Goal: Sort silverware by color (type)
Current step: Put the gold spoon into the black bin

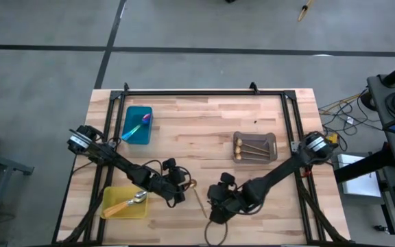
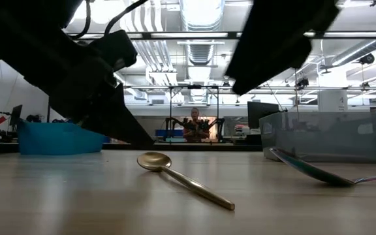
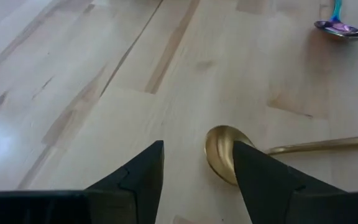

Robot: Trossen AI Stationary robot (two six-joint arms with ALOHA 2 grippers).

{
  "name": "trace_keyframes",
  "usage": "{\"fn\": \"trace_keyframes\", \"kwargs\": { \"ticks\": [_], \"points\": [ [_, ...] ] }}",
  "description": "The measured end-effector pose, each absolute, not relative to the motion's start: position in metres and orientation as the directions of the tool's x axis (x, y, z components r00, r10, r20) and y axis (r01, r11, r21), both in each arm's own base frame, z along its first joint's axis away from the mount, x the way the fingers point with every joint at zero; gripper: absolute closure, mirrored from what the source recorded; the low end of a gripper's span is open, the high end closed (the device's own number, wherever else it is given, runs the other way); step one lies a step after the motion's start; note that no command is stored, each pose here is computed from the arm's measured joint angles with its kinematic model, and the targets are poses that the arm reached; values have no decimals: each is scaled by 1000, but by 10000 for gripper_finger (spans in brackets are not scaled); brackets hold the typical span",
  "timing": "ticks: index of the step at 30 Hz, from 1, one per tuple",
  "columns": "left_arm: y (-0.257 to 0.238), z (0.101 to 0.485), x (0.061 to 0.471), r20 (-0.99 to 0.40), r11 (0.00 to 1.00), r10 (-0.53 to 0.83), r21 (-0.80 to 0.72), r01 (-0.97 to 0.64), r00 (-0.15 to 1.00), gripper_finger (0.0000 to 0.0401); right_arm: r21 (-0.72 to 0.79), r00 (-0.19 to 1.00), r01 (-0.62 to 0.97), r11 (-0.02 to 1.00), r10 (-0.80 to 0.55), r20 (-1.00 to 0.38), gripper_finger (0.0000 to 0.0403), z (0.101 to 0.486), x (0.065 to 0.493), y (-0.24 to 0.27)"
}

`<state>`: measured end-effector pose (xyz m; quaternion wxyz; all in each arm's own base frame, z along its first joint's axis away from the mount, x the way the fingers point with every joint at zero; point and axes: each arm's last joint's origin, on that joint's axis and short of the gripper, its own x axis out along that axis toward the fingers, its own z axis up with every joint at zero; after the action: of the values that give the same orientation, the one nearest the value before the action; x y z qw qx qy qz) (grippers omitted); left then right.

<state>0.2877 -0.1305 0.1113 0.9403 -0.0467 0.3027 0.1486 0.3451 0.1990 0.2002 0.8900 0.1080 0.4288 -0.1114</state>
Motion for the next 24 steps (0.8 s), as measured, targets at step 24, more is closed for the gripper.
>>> {"fn": "trace_keyframes", "kwargs": {
  "ticks": [24],
  "points": [
    [-115,196,244,-407,869,490,301,-394,771,231,112,452,438,892,-111,-885,209,171,429,171]
  ]
}}
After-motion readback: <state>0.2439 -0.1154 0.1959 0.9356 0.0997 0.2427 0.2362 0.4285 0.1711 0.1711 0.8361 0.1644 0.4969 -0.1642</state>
